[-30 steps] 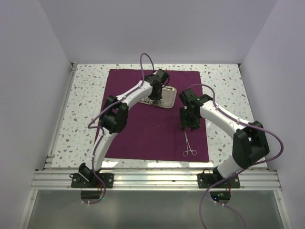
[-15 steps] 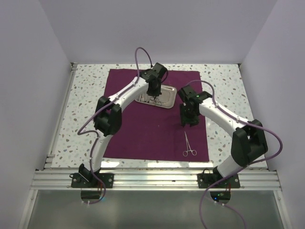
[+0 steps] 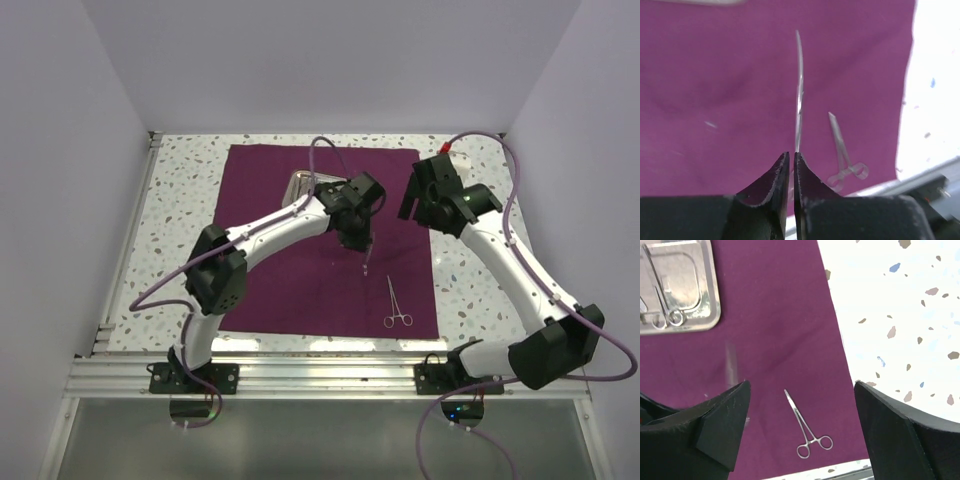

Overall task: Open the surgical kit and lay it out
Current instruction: Place the medical item in the surgical kit, then pick up the medical item from the container.

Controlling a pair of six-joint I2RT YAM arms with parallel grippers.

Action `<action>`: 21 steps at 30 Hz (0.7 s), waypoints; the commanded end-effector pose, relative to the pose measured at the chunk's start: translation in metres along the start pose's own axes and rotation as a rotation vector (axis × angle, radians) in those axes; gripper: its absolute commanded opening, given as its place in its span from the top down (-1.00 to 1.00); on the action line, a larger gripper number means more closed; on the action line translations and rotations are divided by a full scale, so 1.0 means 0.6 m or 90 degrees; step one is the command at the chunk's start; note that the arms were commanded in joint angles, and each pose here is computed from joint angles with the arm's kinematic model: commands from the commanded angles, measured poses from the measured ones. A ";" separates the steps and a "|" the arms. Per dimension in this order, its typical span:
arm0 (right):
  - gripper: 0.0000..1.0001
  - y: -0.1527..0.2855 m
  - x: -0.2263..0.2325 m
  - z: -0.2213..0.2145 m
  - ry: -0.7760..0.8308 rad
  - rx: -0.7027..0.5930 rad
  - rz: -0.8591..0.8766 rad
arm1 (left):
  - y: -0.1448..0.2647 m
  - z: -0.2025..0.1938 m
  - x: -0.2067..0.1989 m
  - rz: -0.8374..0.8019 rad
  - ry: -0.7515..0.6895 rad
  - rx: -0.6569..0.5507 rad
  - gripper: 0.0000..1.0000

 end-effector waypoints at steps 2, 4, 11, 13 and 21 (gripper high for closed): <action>-0.78 0.008 -0.009 0.013 -0.068 -0.035 -0.014 | 0.030 -0.041 -0.069 -0.075 0.049 0.040 1.00; -0.78 0.005 -0.014 0.008 -0.070 -0.030 -0.019 | 0.024 -0.066 -0.085 -0.088 0.042 0.061 1.00; -0.78 -0.010 -0.034 -0.015 -0.075 -0.011 -0.032 | 0.020 -0.121 -0.134 -0.132 0.001 0.116 0.96; -0.78 -0.008 -0.027 -0.013 -0.073 -0.005 -0.010 | 0.033 -0.109 -0.137 -0.137 -0.007 0.092 0.55; -0.69 -0.014 0.077 0.032 -0.041 0.028 0.212 | 0.073 0.014 -0.023 -0.025 0.014 -0.055 -0.43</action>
Point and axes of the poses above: each gripper's point midway between its finger pads, its own y axis back along the fingers, its own x axis along the line the jaws close on, z = x × y, the point moved 7 cm from there along y, back along the fingers, and after that the axes turned 2 degrees about -y, right-handed, at the moved point
